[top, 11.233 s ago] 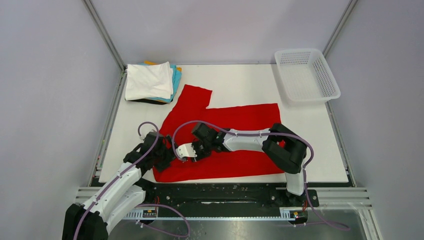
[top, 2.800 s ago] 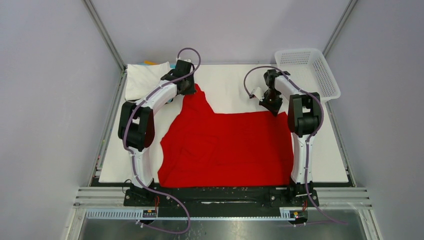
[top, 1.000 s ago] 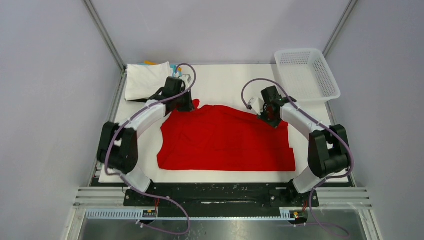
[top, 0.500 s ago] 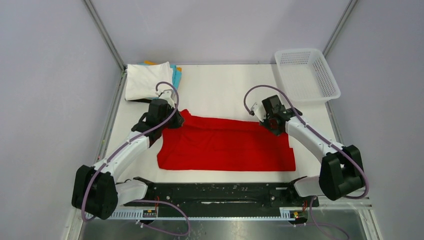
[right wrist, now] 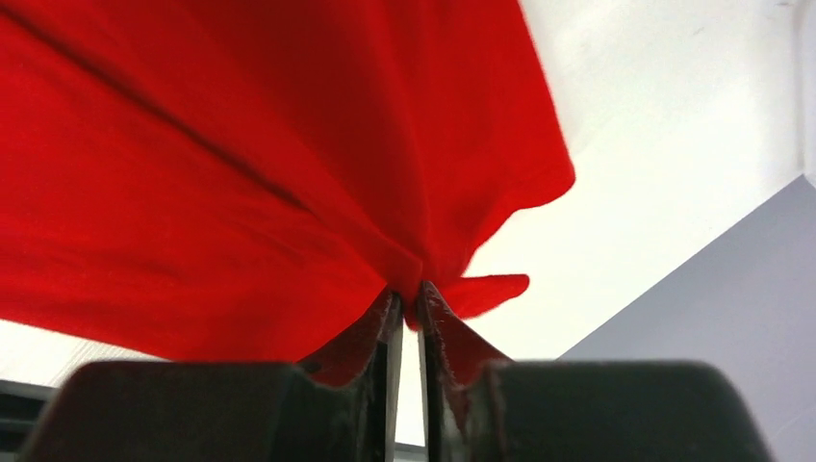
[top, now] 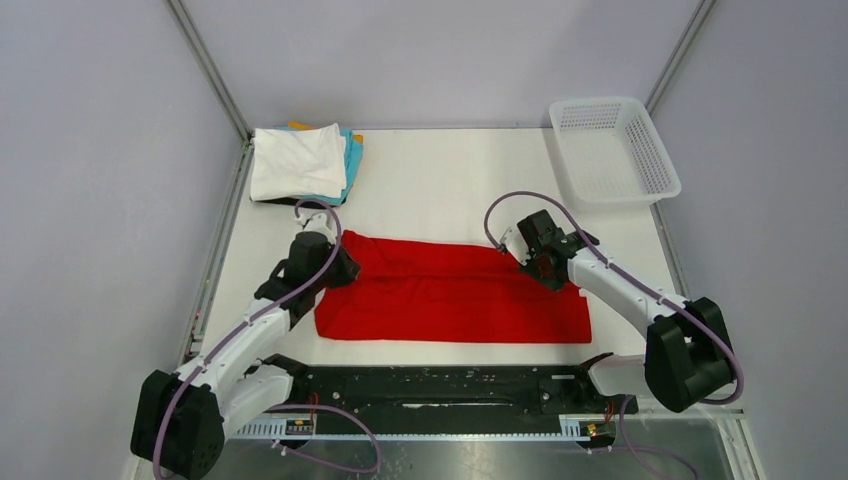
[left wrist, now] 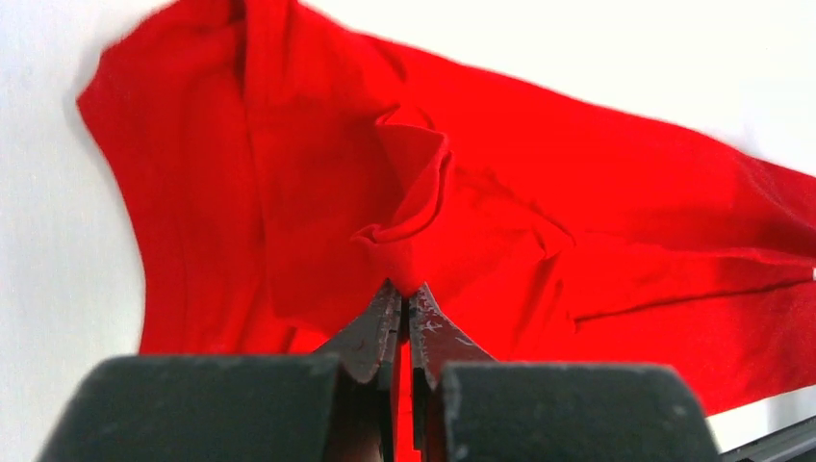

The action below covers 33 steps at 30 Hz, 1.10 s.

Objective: Fold and stack the t-shirts
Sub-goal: Fold the other side of the tshirt into a rectangle, then rotate the tshirt 90 degrees

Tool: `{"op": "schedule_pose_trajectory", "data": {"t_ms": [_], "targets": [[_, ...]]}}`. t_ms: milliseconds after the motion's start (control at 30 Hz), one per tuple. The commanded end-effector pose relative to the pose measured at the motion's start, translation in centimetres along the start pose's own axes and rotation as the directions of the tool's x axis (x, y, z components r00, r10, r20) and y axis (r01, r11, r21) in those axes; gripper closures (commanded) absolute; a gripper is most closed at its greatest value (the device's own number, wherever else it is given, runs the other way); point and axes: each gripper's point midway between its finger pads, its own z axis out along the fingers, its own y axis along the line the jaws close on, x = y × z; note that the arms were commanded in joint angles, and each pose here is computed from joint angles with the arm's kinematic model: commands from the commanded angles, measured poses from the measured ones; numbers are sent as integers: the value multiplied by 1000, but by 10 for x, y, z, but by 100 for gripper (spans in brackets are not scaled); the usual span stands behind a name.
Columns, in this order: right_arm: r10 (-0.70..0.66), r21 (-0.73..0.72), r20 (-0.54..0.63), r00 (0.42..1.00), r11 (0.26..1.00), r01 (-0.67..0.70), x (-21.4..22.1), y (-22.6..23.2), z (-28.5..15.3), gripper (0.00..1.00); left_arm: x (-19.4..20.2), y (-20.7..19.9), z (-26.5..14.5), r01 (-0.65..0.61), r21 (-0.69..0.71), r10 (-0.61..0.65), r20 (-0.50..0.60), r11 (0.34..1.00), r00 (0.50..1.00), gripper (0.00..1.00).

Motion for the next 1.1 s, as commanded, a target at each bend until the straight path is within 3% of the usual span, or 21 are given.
{"op": "schedule_pose_trajectory", "data": {"t_ms": [0, 133, 233, 267, 300, 333, 400, 433, 500, 600, 667, 700, 733, 800, 867, 967, 1067], "targets": [[2, -68, -61, 998, 998, -6, 16, 23, -7, 75, 7, 4, -5, 98, 5, -98, 45, 995, 994, 97], [10, -132, -96, 995, 991, -23, 29, 45, -15, 60, 20, 5, -13, 129, 33, -130, 47, 991, 990, 80], [6, -72, -93, 996, 997, -13, 27, 40, -26, 48, 27, 4, -21, 146, 45, -148, 34, 988, 988, 62], [14, -51, -77, 997, 999, -18, 25, 36, -29, 40, 28, 2, -24, 151, 55, -153, 27, 987, 988, 56], [28, -19, -36, 999, 999, -29, 19, 30, -34, 4, 26, -1, -28, 154, 66, -156, 29, 986, 987, 45], [38, 2, 9, 999, 999, -38, 12, 26, -37, 1, 25, -3, -32, 157, 73, -160, 32, 985, 987, 35], [85, 82, 132, 988, 992, -96, -3, 9, -48, 1, 14, -10, -43, 155, 102, -162, 63, 983, 985, 4], [131, 139, 205, 970, 977, -161, -12, -3, -56, 1, 8, -15, -48, 149, 117, -159, 79, 982, 984, 1], [237, 216, 438, 867, 909, -358, -39, -33, -81, 0, -8, -22, -58, 136, 129, -150, 109, 982, 983, 1], [383, 92, 727, 570, 769, -633, -60, -55, -123, 0, -36, -27, -65, 134, 97, -149, 165, 986, 975, 1], [479, -100, 810, 338, 681, -726, -66, -53, -142, 1, -49, -26, -60, 144, 49, -150, 177, 988, 973, 1], [500, -164, 823, 271, 665, -728, -71, -50, -147, 1, -52, -26, -54, 132, 25, -134, 161, 991, 978, 1], [501, -199, 830, 245, 676, -710, -76, -47, -150, 1, -54, -26, -45, 117, 0, -116, 133, 993, 984, 1], [526, -210, 807, 267, 680, -703, -77, -42, -145, 1, -58, -29, -28, 96, -53, -93, 52, 994, 994, 1], [560, -168, 761, 327, 657, -734, -70, -42, -135, 1, -45, -28, -1, 71, -103, -79, -81, 992, 994, 1], [602, -67, 694, 394, 599, -798, -51, -47, -120, 1, -26, -34, 24, 56, -69, -69, -201, 996, 977, 1], [651, -54, 643, 404, 564, -824, -42, -40, -104, 1, -6, -28, 40, 48, -83, -69, -278, 995, 958, 1]]}}
